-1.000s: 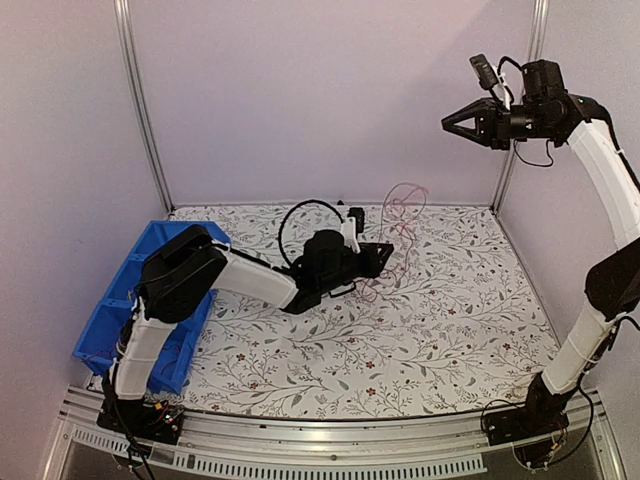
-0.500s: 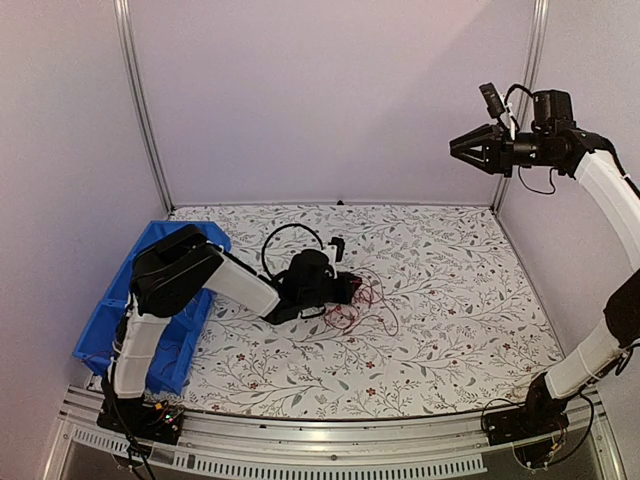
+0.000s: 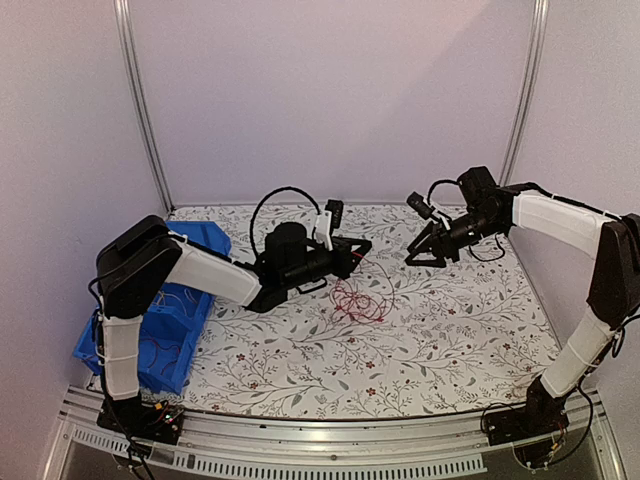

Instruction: Untangle the cables

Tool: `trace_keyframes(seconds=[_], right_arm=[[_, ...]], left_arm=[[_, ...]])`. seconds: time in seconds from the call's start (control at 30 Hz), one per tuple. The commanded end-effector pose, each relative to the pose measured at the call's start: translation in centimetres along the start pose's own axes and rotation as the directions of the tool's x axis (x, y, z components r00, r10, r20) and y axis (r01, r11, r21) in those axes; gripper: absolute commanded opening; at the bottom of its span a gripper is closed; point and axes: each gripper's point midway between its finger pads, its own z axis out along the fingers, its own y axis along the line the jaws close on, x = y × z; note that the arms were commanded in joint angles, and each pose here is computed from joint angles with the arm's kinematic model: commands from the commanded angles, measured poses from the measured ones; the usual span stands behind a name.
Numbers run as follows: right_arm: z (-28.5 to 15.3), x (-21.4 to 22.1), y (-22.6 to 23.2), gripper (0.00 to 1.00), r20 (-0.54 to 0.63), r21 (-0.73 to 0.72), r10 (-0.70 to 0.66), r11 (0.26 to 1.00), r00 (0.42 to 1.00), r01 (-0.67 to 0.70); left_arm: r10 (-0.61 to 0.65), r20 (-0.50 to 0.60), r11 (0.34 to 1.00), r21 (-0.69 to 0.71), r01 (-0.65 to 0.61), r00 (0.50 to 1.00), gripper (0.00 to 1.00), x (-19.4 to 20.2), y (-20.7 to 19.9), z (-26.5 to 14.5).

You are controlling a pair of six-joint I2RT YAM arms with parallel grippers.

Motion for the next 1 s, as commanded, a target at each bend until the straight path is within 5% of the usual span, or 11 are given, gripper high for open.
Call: trace_keyframes(seconds=[0.0, 0.33, 0.47, 0.53, 0.67, 0.8, 0.97], right_arm=[[1.9, -1.4, 2.4, 0.61, -0.011, -0.039, -0.117, 0.992, 0.993, 0.117], [6.4, -1.4, 2.0, 0.74, -0.080, -0.046, -0.149, 0.988, 0.986, 0.145], [8.0, -2.0, 3.3, 0.72, -0.075, -0.082, -0.199, 0.978, 0.977, 0.192], [8.3, -2.6, 4.3, 0.61, -0.066, -0.125, -0.200, 0.974, 0.978, 0.191], [6.3, -5.8, 6.7, 0.00, 0.019, -0.190, -0.234, 0.954, 0.972, 0.234], [0.9, -11.6, 10.5, 0.00, 0.166, -0.148, -0.354, 0.914, 0.920, 0.378], [-8.4, -19.0, 14.2, 0.00, 0.311, 0.063, -0.545, 0.829, 0.778, 0.556]], left_arm=[[0.007, 0.018, 0.999, 0.054, -0.008, 1.000, 0.05, -1.3, -1.1, 0.1], [-0.026, 0.023, 0.997, 0.075, 0.025, 0.999, 0.05, -2.2, -2.0, 0.1], [-0.035, 0.005, 0.996, 0.086, 0.034, 0.999, 0.05, -2.1, -2.2, 0.2], [-0.040, 0.002, 0.995, 0.089, 0.040, 0.999, 0.04, -2.0, -2.2, 0.2], [-0.044, -0.009, 0.997, 0.061, 0.045, 0.999, 0.09, -1.2, -1.4, 0.5], [-0.079, -0.070, 0.997, -0.015, 0.078, 0.994, 0.24, 2.5, 1.2, 1.9], [-0.171, -0.142, 0.984, -0.073, 0.162, 0.975, 0.25, 7.8, 3.5, 2.8]])
